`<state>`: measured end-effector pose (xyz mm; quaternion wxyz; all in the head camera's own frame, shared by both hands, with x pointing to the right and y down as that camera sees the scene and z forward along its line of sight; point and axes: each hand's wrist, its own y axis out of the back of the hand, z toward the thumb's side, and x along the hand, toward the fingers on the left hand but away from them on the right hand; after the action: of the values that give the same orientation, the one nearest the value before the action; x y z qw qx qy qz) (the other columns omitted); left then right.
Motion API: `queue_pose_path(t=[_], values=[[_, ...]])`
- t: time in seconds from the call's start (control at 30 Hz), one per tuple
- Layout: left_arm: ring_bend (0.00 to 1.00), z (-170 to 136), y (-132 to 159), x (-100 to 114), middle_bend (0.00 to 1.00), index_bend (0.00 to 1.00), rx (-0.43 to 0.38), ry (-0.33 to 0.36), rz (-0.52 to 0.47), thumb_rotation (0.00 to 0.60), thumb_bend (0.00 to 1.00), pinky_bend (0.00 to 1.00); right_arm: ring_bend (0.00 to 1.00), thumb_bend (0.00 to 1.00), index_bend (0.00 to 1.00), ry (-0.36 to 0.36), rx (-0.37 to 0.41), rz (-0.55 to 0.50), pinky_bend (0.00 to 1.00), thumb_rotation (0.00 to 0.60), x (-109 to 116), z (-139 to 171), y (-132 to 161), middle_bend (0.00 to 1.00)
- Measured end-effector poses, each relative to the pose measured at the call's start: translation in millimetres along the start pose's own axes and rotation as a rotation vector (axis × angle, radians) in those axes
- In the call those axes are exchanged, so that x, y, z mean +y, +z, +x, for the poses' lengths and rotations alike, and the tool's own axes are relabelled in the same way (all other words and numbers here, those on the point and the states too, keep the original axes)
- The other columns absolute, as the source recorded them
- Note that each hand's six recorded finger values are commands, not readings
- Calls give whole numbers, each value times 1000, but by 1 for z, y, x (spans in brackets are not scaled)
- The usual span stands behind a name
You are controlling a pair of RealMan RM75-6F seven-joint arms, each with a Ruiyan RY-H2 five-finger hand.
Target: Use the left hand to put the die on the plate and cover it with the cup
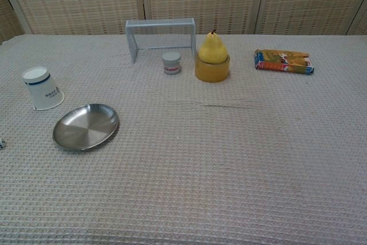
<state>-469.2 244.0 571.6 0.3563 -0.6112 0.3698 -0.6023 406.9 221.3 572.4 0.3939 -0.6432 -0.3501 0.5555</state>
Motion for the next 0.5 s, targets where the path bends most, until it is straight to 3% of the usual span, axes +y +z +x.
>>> queue_pose_path(t=[0.17,0.27,0.33,0.4,0.5], values=[[0,-2,3,-7,0,0,11,-10,24,600,388,56,0,189,0,1,18,-9,0,600,2,4,3,0],[47,-1,10,-14,99,1,5,-26,12,600,387,213,0,189,0,-11,18,-14,0,600,6,5,3,0],[248,2,15,-20,359,79,2,-30,3,600,387,488,0,189,0,-21,20,-16,0,600,8,6,3,0],[436,8,21,-26,581,202,-1,-26,-5,600,388,669,0,189,0,-17,19,-17,0,600,7,7,4,0],[651,19,29,-35,818,334,-2,-6,-11,600,389,832,0,189,0,-5,20,-21,0,600,6,6,4,0]])
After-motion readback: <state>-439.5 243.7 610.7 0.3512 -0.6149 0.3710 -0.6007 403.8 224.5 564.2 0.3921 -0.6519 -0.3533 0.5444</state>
